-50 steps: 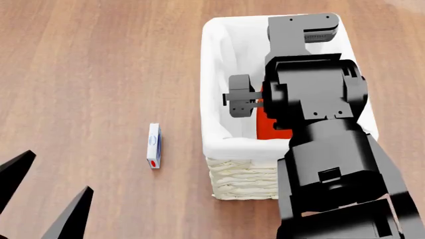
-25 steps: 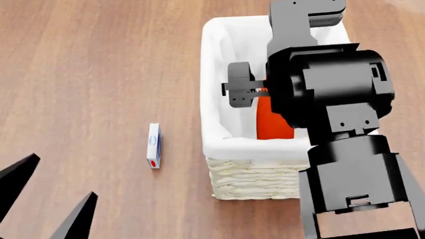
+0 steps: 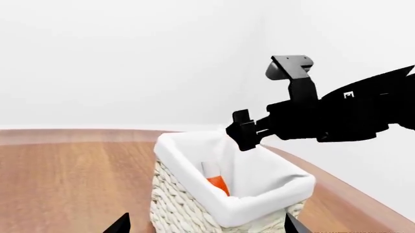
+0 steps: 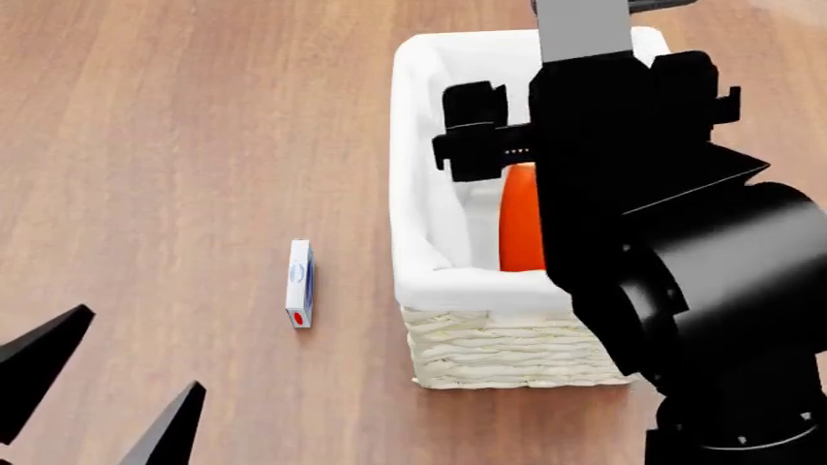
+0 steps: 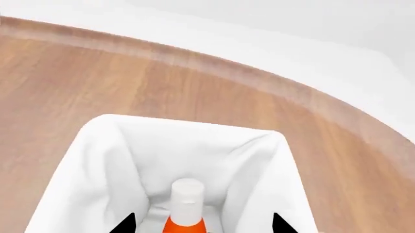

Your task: Pick up the ketchup, and put it in the basket.

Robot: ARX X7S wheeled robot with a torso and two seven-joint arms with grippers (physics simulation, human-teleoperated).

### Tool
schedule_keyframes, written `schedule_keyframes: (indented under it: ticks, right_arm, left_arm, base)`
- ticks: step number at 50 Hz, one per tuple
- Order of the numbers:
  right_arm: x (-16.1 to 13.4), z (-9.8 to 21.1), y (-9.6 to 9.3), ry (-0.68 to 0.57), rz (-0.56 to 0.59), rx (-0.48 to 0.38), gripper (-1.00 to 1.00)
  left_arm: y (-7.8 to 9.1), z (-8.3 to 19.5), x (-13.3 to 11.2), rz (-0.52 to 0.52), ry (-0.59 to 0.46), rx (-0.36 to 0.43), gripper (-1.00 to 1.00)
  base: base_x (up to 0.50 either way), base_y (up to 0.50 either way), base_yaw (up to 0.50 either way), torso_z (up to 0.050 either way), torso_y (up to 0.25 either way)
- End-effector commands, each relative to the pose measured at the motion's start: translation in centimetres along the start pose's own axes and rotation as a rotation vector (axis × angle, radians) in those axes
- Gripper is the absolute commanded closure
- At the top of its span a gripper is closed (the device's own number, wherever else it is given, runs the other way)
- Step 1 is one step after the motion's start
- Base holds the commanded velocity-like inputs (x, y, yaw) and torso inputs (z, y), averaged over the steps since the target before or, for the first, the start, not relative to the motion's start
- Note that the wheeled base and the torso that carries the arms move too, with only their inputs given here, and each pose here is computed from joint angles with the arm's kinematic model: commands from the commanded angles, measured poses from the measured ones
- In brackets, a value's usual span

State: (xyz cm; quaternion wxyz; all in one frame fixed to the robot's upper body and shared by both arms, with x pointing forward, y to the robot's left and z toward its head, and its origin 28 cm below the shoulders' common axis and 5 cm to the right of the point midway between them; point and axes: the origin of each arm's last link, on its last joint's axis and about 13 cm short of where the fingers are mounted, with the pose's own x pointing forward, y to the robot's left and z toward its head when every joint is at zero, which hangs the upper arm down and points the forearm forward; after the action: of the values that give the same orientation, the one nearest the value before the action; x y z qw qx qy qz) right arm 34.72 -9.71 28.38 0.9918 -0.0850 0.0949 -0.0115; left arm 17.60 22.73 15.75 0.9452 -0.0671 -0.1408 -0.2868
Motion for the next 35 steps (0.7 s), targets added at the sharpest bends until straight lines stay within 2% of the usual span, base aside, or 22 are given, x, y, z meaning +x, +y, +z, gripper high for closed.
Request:
schedule_keyframes:
  ticks: [1,3,5,16,19,21,22,24,27,29,35]
  right_arm:
    - [-2.8,-1.6,0.6,-0.215,-0.049,-0.119,-1.00]
    - [-3.5,-2.0,0.7,-0.272,-0.043,-0.143,-1.00]
    - [-4.0,-2.3,0.6,-0.325,-0.025,-0.134,-1.00]
    - [-5.8,-4.6,0.1,-0.431,-0.053,-0.178,-1.00]
    - [-6.2,-5.4,0.3,-0.475,-0.076,-0.251,-1.00]
    - [-6.4,-5.8,0.3,-0.501,-0.107,-0.279,-1.00]
    - [-6.7,-6.4,0.3,-0.516,-0.143,-0.325,-1.00]
    - [-7.0,-7.0,0.4,-0.523,-0.135,-0.280,-1.00]
    - [-7.2,-8.0,0.5,-0.532,-0.151,-0.288,-1.00]
    - [-7.2,-8.5,0.5,-0.528,-0.162,-0.272,-1.00]
    - [-7.6,-10.0,0.9,-0.532,-0.172,-0.257,-1.00]
  left_arm:
    - [-0.2,0.0,0.2,-0.011,0.008,0.001,-1.00]
    - [-0.2,-0.7,0.0,-0.012,0.008,0.001,-1.00]
    - [-0.2,-0.1,0.1,-0.011,0.009,0.001,-1.00]
    - [-0.3,-1.0,0.1,-0.016,0.018,0.003,-1.00]
    - [-0.3,-0.4,0.3,-0.015,0.018,0.001,-1.00]
    - [-0.2,-1.0,0.2,-0.014,0.021,0.002,-1.00]
    - [-0.2,-1.2,0.2,-0.013,0.024,0.001,-1.00]
    - [-0.3,-1.2,0.2,-0.015,0.026,0.001,-1.00]
    - [-0.4,-0.4,0.4,-0.016,0.027,0.000,-1.00]
    - [-0.3,-1.2,0.2,-0.017,0.027,0.001,-1.00]
    - [-0.4,-0.8,0.4,-0.022,0.026,0.002,-1.00]
  base:
    - [0.00,0.00,0.00,0.000,0.000]
    - [0.00,0.00,0.00,0.000,0.000]
    - [0.00,0.00,0.00,0.000,0.000]
    - [0.00,0.00,0.00,0.000,0.000]
    - [0.00,0.00,0.00,0.000,0.000]
    - [0.00,0.00,0.00,0.000,0.000]
    - [0.00,0.00,0.00,0.000,0.000]
    - [0.00,0.00,0.00,0.000,0.000]
    - [0.00,0.00,0.00,0.000,0.000]
    - [0.00,0.00,0.00,0.000,0.000]
    - [0.00,0.00,0.00,0.000,0.000]
